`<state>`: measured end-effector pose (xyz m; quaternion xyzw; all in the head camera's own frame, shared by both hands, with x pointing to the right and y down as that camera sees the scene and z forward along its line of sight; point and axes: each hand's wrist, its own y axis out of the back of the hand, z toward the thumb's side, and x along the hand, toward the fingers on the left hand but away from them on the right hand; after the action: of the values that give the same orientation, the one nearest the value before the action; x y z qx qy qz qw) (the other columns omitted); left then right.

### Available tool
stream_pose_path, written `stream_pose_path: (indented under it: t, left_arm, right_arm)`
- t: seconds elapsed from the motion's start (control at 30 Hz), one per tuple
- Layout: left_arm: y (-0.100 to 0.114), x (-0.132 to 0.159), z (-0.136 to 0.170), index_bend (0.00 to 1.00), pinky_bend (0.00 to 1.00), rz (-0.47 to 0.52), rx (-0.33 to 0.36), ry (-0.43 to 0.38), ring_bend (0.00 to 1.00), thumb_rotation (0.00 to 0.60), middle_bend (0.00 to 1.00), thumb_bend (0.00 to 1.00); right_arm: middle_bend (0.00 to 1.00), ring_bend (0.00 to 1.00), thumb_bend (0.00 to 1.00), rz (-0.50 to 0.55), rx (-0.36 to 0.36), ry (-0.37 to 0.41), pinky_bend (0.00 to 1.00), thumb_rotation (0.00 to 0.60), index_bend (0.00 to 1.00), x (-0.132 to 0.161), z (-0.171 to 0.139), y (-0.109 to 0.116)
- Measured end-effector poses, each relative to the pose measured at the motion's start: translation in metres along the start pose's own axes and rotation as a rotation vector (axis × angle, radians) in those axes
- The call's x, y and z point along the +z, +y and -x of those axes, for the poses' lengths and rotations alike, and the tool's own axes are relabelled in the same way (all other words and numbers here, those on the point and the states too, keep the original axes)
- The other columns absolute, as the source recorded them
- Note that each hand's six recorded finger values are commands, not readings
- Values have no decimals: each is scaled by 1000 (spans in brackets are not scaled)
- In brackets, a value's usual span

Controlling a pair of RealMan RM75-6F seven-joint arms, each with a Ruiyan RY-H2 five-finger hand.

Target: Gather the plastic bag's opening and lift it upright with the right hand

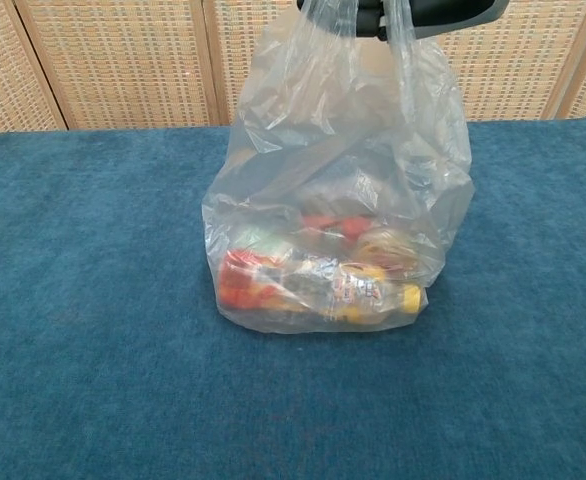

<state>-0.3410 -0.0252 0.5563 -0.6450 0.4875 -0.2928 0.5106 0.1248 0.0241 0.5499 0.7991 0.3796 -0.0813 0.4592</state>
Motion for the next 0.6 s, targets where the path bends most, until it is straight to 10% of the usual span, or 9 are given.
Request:
stream_pose_path:
  t: [0.27,0.6]
  left_arm:
    - [11,-33,39,0,2,26,-32,103,0,600,0,94]
    - [28,-62,87,0,2,63,-34,214,0,600,0,94]
  right_arm:
    - [652,583,41,-48,-35,1,773,600,500,7,0,-3]
    - [730,664,511,-147,-72,-37,899,600,638,3,2,-6]
